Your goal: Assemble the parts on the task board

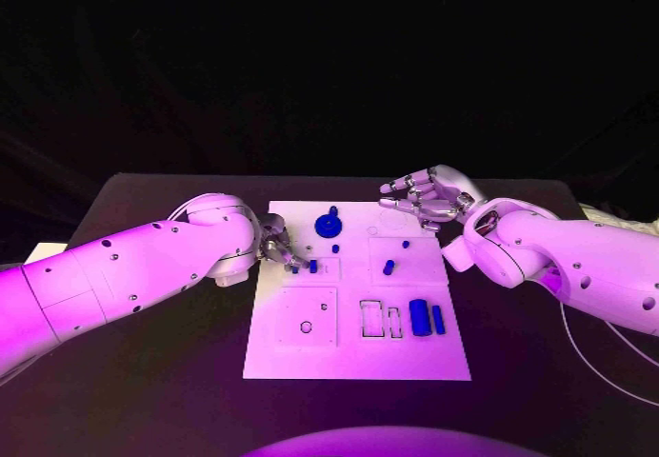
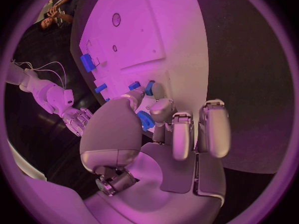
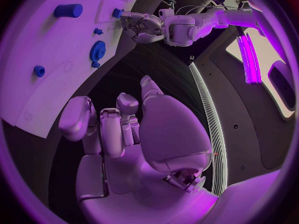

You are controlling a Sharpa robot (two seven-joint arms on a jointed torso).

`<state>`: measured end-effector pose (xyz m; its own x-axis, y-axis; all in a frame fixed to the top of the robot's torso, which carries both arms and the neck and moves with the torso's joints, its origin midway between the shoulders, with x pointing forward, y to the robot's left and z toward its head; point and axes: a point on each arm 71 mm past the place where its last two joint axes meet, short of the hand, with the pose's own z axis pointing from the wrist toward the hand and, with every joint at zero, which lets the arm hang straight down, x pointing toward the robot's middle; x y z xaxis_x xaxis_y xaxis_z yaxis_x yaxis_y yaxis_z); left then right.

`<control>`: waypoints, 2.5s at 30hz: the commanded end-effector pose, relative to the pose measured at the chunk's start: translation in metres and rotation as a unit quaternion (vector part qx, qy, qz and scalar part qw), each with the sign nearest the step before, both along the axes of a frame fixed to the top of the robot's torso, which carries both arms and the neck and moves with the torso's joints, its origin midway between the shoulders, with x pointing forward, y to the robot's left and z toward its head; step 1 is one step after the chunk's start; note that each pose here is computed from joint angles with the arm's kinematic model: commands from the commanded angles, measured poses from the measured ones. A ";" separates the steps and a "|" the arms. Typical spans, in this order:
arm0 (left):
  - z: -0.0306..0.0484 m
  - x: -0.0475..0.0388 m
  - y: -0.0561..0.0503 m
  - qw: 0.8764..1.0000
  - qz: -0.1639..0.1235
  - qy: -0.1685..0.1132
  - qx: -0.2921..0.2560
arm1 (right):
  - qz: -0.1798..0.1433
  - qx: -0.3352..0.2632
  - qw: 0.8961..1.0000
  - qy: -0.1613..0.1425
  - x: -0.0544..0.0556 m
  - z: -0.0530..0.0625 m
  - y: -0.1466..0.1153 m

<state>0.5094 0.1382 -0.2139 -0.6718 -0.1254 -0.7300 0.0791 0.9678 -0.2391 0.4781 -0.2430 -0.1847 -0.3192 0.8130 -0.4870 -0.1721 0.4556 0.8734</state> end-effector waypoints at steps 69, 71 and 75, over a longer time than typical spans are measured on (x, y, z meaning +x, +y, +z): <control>-0.0012 0.0098 -0.062 0.944 -0.231 -0.222 -0.084 | 0.015 0.001 1.000 0.004 0.000 -0.003 0.006; -0.0016 0.0105 -0.064 0.944 -0.229 -0.222 -0.081 | 0.015 0.001 1.000 0.004 0.000 -0.003 0.007; -0.0025 0.0122 -0.066 0.946 -0.225 -0.222 -0.073 | 0.016 0.001 1.000 0.004 0.000 -0.003 0.007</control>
<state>0.5209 0.0719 -0.2142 -0.3140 -0.0611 -0.9474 0.6104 0.7513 -0.2508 0.4788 -0.2381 -0.1875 -0.3315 0.8109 -0.4822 -0.1712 0.4510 0.8760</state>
